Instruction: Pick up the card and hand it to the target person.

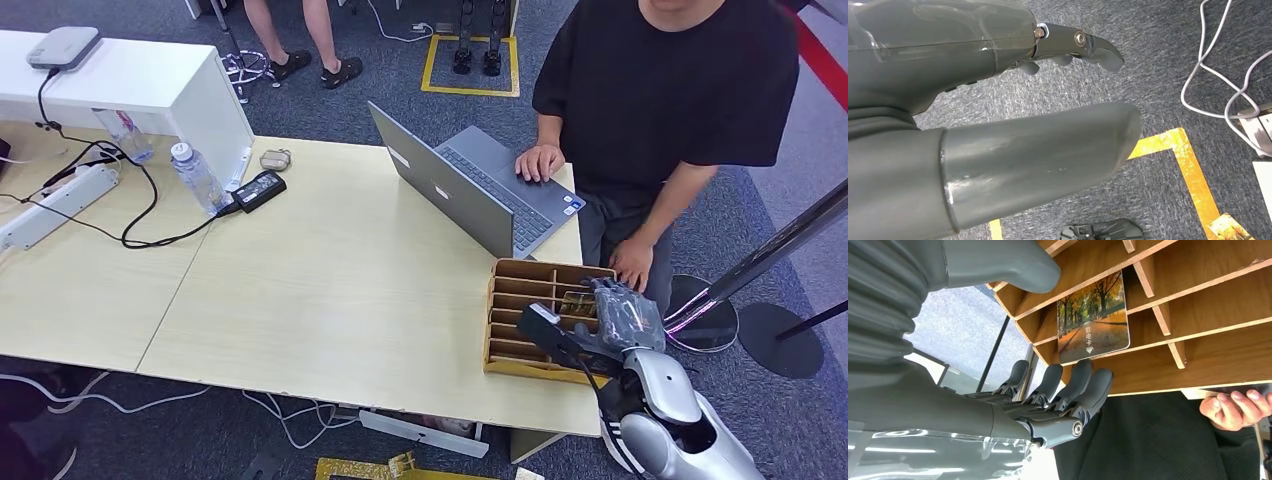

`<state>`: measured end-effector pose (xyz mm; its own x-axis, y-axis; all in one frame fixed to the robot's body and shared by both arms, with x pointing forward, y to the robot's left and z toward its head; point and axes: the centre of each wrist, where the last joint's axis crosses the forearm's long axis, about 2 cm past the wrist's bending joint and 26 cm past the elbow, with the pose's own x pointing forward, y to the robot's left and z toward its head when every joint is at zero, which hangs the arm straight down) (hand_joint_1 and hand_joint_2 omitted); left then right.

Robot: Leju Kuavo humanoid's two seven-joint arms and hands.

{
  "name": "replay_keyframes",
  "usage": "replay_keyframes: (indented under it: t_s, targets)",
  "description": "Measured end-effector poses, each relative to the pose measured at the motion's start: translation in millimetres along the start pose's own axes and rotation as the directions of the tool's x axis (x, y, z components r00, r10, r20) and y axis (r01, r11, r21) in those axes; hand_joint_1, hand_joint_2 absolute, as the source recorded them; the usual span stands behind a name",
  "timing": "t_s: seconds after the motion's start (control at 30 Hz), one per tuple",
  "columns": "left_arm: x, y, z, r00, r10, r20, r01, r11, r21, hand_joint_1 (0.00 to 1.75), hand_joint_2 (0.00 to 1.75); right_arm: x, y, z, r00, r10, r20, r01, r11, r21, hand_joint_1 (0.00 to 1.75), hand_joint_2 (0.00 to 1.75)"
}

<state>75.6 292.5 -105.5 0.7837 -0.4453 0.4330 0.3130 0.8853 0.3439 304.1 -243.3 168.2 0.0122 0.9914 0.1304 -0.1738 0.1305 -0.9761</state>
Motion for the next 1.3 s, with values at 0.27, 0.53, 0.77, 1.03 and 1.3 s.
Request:
replay_keyframes:
  t_s: [0.27,0.53,0.77,1.03,1.3]
  targets:
    - [0.3,-0.6,0.1,1.000,0.001,0.000,-0.001,1.000,-0.001,0.00,0.00,0.7,-0.4,-1.3,1.000,-0.010,-0.001,0.010,1.000,-0.003,0.87,1.75]
    - [0.7,-1.4,0.2,1.000,0.001,0.001,-0.001,1.000,-0.002,0.00,0.00,1.3,0.6,-1.8,1.000,-0.019,-0.002,0.019,1.000,0.005,1.31,1.75]
    - [0.8,-1.7,0.3,1.000,0.001,0.001,-0.001,1.000,-0.003,0.00,0.00,2.1,0.5,-1.8,1.000,-0.026,-0.001,0.026,1.000,0.003,1.36,1.75]
    - [0.8,-1.7,0.3,1.000,0.001,0.001,-0.001,1.000,0.000,0.00,0.00,2.5,0.7,-1.8,1.000,-0.031,0.001,0.031,1.000,0.003,1.42,1.75]
    - [0.8,-1.6,0.3,1.000,0.001,0.003,-0.001,1.000,0.000,0.00,0.00,2.5,0.4,-1.8,0.999,-0.041,0.002,0.041,0.999,-0.006,1.53,1.75]
